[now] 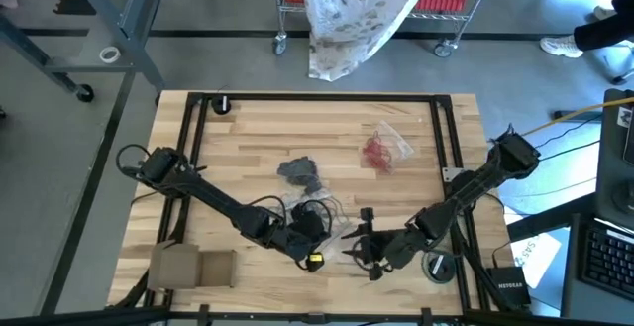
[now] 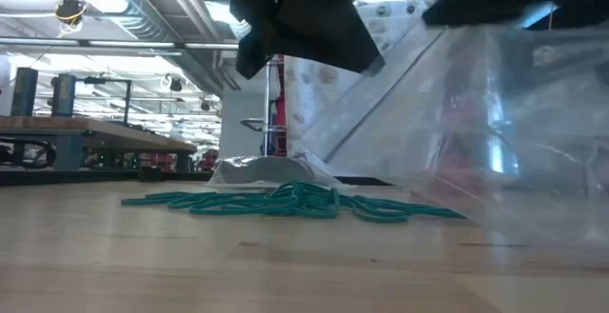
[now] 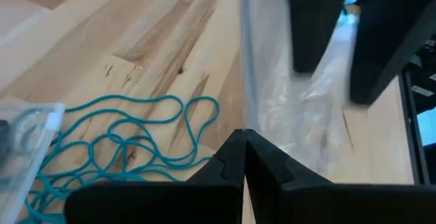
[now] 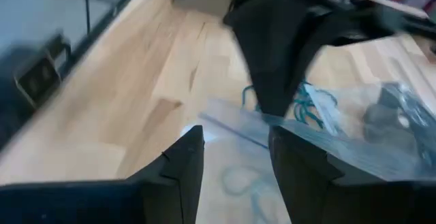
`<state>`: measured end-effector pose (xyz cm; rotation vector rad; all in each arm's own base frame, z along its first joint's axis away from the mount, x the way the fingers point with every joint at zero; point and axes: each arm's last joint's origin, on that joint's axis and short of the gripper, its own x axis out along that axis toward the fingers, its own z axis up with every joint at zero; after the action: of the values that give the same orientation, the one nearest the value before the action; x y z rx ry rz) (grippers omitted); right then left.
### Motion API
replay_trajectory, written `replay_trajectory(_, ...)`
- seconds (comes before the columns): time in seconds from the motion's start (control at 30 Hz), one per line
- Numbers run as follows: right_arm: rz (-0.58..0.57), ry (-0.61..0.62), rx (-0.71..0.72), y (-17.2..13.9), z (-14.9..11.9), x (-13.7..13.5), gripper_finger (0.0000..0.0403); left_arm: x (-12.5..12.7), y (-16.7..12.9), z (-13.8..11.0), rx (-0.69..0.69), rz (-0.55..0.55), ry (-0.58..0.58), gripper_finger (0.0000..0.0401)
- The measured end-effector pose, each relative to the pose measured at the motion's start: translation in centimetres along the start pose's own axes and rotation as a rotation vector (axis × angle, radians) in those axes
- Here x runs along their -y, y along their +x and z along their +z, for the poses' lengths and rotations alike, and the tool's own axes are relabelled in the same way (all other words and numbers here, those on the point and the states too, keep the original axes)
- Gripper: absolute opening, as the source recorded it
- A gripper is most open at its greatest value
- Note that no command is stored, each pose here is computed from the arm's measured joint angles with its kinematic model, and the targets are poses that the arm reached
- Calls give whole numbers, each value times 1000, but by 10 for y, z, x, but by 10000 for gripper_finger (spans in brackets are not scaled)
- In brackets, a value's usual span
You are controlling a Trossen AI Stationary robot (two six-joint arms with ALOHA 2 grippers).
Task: Sort rubber bands
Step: Open the transparent zip lock bag
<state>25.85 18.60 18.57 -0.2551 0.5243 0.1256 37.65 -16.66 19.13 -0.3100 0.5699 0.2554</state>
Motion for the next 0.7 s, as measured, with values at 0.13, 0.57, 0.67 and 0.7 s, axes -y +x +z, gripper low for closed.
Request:
replay_trajectory(0.13,15,-175,26,13,-4,-4,159,-2,5,-1,-6,-9,-3,0)
replay_trajectory(0.57,-61,-372,17,26,-5,10,159,-5,17,-1,-31,-63,-20,0)
replay_trajectory(0.67,-34,-394,-19,27,-9,12,159,-6,18,-1,-33,-60,-20,0)
replay_trajectory(0.7,-34,-399,-31,28,-10,12,159,-6,18,-1,-33,-60,-20,0)
